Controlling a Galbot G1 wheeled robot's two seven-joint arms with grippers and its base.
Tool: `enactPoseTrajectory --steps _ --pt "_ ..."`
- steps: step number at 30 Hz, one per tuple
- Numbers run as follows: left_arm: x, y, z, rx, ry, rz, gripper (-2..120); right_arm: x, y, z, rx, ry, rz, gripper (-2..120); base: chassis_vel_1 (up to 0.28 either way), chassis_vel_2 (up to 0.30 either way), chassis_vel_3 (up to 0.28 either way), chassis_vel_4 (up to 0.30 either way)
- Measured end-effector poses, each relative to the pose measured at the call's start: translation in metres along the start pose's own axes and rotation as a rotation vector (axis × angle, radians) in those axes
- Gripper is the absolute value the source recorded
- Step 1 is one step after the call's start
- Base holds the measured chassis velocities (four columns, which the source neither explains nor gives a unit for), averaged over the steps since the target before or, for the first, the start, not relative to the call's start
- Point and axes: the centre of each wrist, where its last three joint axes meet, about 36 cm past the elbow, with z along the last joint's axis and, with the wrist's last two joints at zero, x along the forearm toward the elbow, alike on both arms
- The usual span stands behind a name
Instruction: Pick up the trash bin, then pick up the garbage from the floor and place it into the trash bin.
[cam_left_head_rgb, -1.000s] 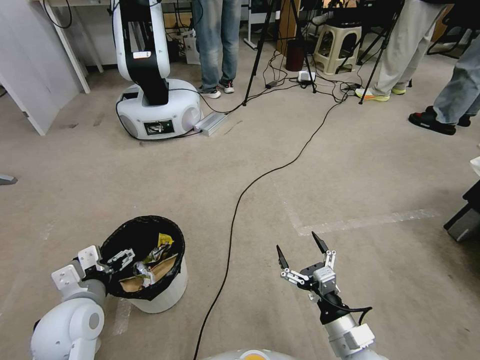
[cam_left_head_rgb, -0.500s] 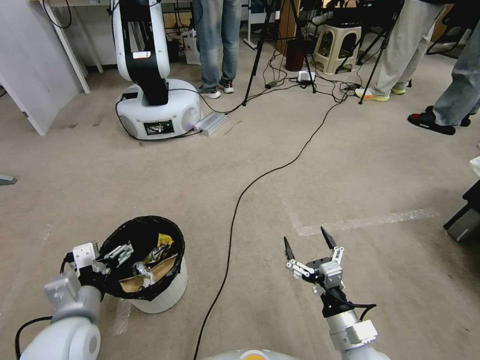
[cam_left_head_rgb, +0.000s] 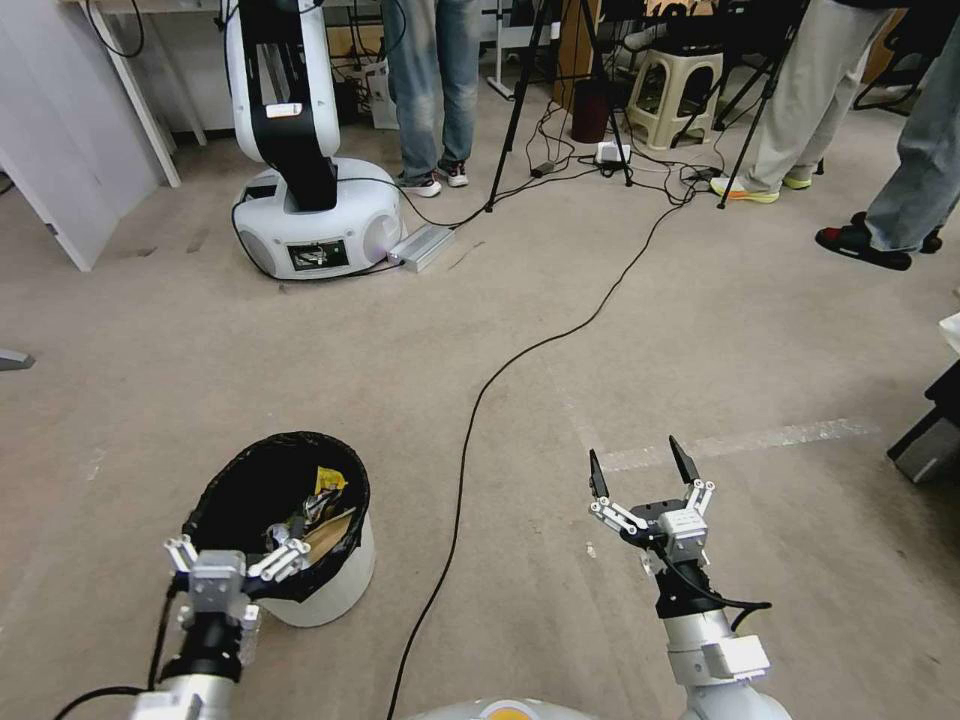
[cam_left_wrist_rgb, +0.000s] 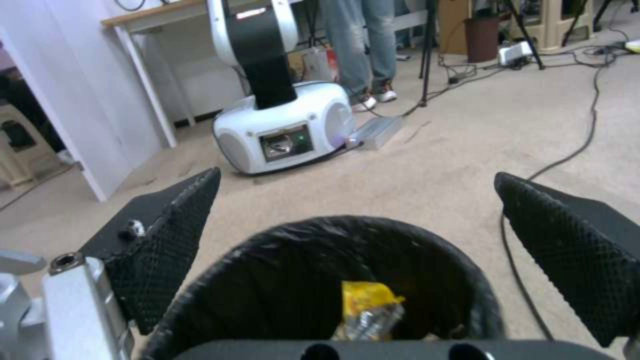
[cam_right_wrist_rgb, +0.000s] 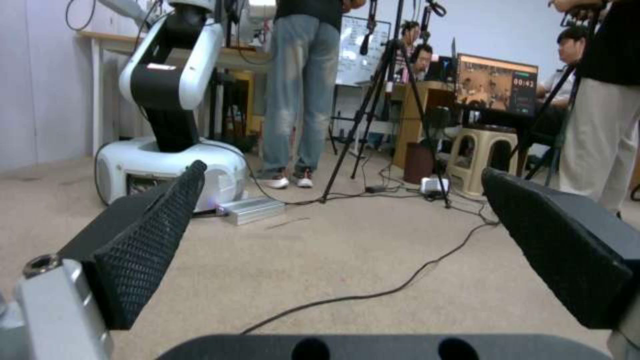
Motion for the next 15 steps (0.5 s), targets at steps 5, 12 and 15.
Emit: enactPoseTrajectory --steps 5,12,15 --pt "0.009 -0.019 0.009 0.003 -0.003 0.008 100 -0.008 0.003 -0.009 0.007 0.020 -0.007 100 0.000 0.000 0.000 0.000" --pt "0.003 -0.018 0.014 -0.021 -0.015 -0.032 100 -0.028 -0.001 -0.020 0.011 0.045 -0.016 100 0.000 0.000 0.000 0.000" --pt "-0.001 -0.016 0.014 -0.031 -0.025 -0.054 100 -0.034 -0.002 -0.021 0.010 0.048 -0.027 100 0.000 0.000 0.000 0.000"
